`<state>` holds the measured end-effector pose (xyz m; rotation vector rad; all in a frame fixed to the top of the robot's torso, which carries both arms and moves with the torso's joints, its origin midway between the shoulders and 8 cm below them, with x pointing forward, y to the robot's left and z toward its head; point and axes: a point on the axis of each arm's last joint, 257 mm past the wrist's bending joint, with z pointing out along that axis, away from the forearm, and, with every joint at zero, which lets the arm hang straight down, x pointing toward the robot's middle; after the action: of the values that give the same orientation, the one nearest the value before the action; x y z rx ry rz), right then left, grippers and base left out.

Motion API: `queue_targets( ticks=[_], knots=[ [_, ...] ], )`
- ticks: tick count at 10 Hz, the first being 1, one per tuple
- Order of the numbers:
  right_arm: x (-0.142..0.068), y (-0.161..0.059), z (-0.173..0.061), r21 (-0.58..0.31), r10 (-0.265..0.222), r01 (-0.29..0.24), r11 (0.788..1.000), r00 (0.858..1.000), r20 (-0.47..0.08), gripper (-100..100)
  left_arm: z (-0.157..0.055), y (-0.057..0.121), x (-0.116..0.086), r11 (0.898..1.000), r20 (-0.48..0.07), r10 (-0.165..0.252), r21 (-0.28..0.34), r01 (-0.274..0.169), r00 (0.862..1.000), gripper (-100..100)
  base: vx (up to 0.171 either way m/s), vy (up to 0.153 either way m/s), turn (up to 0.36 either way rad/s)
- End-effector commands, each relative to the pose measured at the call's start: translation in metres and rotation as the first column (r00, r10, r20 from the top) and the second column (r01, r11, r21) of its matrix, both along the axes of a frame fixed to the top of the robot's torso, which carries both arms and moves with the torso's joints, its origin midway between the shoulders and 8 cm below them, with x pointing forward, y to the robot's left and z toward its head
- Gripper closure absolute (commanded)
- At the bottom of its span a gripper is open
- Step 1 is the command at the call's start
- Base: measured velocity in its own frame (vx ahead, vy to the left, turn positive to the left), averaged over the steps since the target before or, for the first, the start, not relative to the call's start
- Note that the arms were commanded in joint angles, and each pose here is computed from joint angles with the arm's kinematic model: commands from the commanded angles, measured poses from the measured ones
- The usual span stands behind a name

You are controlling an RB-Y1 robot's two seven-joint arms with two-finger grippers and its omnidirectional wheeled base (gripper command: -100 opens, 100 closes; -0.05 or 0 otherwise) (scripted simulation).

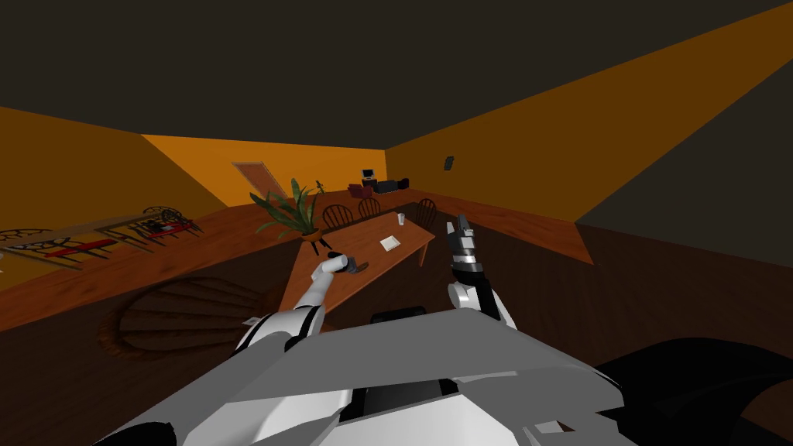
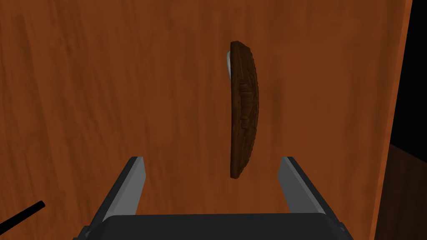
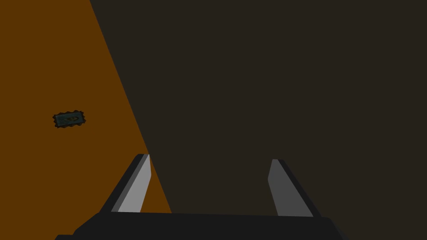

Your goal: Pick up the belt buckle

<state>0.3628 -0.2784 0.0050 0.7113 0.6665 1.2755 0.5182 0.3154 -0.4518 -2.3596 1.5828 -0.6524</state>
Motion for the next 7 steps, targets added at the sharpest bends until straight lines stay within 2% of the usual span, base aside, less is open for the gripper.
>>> queue_targets(
  ticks=[1, 3, 5, 6, 7],
  knots=[
    [0.0, 0.0, 0.0, 0.0, 0.0, 0.0, 1.0, 1.0, 0.0, 0, -0.005, 0.0, -0.008, 0.999, -0.053, 0.016, -0.028, -0.017, 0.998, -100, 0.037, -0.014, -0.02],
    [0.0, 0.0, 0.0, 0.0, 0.0, 0.0, 1.0, 1.0, 0.0, 0, -0.014, -0.001, -0.019, 0.998, -0.109, 0.031, -0.053, -0.037, 0.994, -100, 0.053, -0.014, -0.02],
    [0.0, 0.0, 0.0, 0.0, 0.0, 0.0, 1.0, 1.0, 0.0, 0, -0.018, -0.006, -0.03, 0.993, -0.184, 0.047, -0.097, -0.065, 0.982, -100, 0.05, -0.013, -0.016],
    [0.0, 0.0, 0.0, 0.0, 0.0, 0.0, 1.0, 1.0, 0.0, 0, -0.021, -0.005, -0.033, 0.993, -0.191, 0.048, -0.097, -0.068, 0.98, -100, 0.049, -0.012, -0.012],
    [0.0, 0.0, 0.0, 0.0, 0.0, 0.0, 1.0, 1.0, 0.0, 0, -0.023, -0.008, -0.039, 0.99, -0.227, 0.054, -0.117, -0.082, 0.972, -100, 0.046, -0.007, -0.014]
  ],
)
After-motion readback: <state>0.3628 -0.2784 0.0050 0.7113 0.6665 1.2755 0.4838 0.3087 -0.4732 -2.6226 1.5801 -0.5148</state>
